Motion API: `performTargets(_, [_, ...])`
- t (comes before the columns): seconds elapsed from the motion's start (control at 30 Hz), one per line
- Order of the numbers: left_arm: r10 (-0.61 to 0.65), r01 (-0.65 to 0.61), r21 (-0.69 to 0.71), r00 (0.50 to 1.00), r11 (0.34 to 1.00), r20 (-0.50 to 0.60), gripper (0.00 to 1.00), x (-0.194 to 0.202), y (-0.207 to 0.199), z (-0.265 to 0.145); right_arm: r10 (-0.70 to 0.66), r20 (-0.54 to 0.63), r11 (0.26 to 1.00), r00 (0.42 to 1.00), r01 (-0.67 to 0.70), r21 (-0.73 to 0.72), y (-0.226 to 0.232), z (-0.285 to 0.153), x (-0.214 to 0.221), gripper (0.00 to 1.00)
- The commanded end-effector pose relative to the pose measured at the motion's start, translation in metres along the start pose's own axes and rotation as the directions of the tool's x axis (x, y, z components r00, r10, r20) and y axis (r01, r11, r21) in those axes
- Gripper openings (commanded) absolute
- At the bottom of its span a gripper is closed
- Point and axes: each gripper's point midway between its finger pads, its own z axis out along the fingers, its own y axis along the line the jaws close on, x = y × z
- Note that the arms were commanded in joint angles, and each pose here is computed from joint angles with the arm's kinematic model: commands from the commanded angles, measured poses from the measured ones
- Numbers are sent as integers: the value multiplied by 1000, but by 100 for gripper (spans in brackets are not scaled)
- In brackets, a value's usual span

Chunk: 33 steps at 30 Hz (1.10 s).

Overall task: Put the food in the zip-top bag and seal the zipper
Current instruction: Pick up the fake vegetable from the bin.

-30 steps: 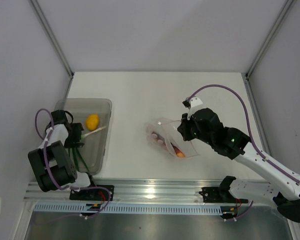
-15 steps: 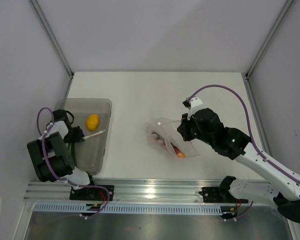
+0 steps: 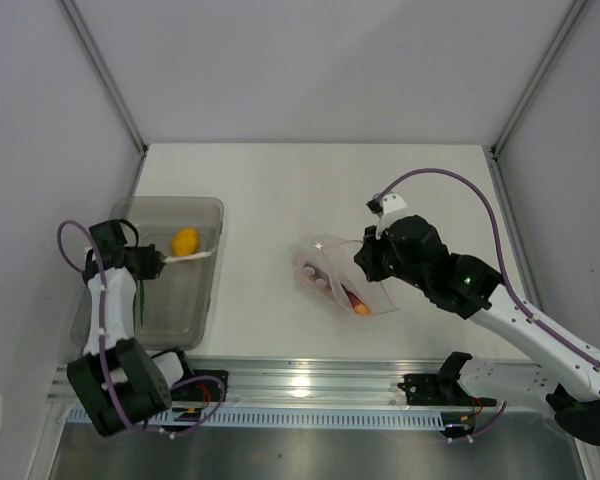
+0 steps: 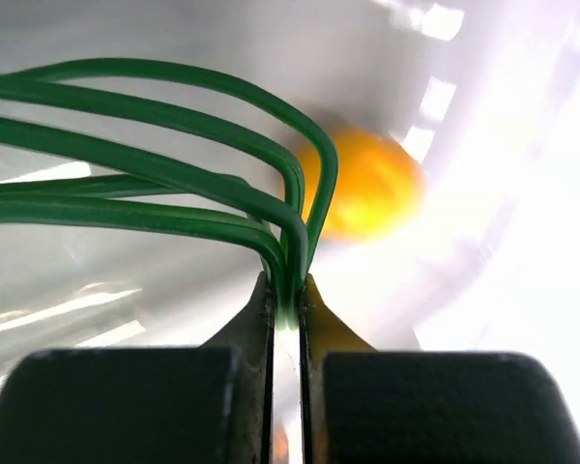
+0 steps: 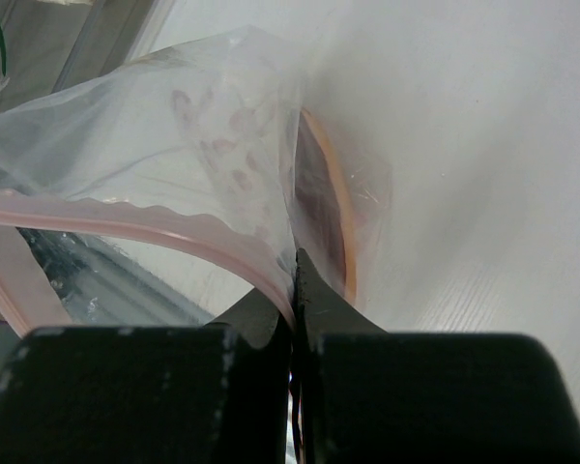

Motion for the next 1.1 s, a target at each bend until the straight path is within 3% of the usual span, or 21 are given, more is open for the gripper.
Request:
performTargets(0.0, [117, -103, 193, 991, 976, -65, 1, 22, -23, -50, 32, 53, 999, 998, -30, -26, 9, -9, -24, 0])
performTargets(0.13, [306, -241, 453, 949, 858, -76, 1, 56, -51, -122, 34, 65, 999, 997, -32, -32, 12, -6, -31, 0])
performTargets(0.23, [445, -314, 655, 895, 687, -37, 0, 86, -68, -177, 31, 68, 999, 997, -29, -34, 14, -4, -36, 0])
performTargets(0.33, [585, -330, 782, 809, 529, -55, 1, 123, -73, -225, 23, 72, 999, 997, -20, -35, 17, 0, -43, 0])
performTargets(0.43, [714, -264, 895, 695, 359, -82, 1, 158, -78, -271, 13, 73, 999, 997, -10, -37, 21, 4, -48, 0])
performTargets(0.53, [811, -173, 953, 575, 249, -107, 1, 185, -72, -319, 7, 77, 1000, 997, -6, -24, 20, 8, -53, 0])
performTargets(0.6, [827, -146, 964, 552, 220, -105, 1, 191, -69, -337, 8, 76, 1000, 997, -6, -18, 21, 11, -55, 0])
performTargets(0.7, [862, -38, 992, 500, 121, -85, 1, 201, -63, -383, 8, 77, 1000, 997, -7, -11, 20, 15, -56, 0])
performTargets(0.8, [900, 102, 991, 418, 88, -123, 1, 213, -53, -416, 6, 61, 1000, 998, -6, -1, 20, 23, -54, 0])
performTargets(0.93, [904, 200, 967, 365, 160, -225, 1, 223, -46, -431, 3, 50, 1000, 999, -4, 15, 20, 34, -53, 0])
performTargets(1.0, [903, 241, 957, 353, 164, -244, 1, 228, -46, -437, 5, 55, 1000, 998, -5, 15, 21, 38, -54, 0])
performTargets(1.07, [914, 310, 934, 299, 178, -273, 1, 235, -44, -450, 3, 48, 1000, 999, -4, 10, 23, 43, -54, 0])
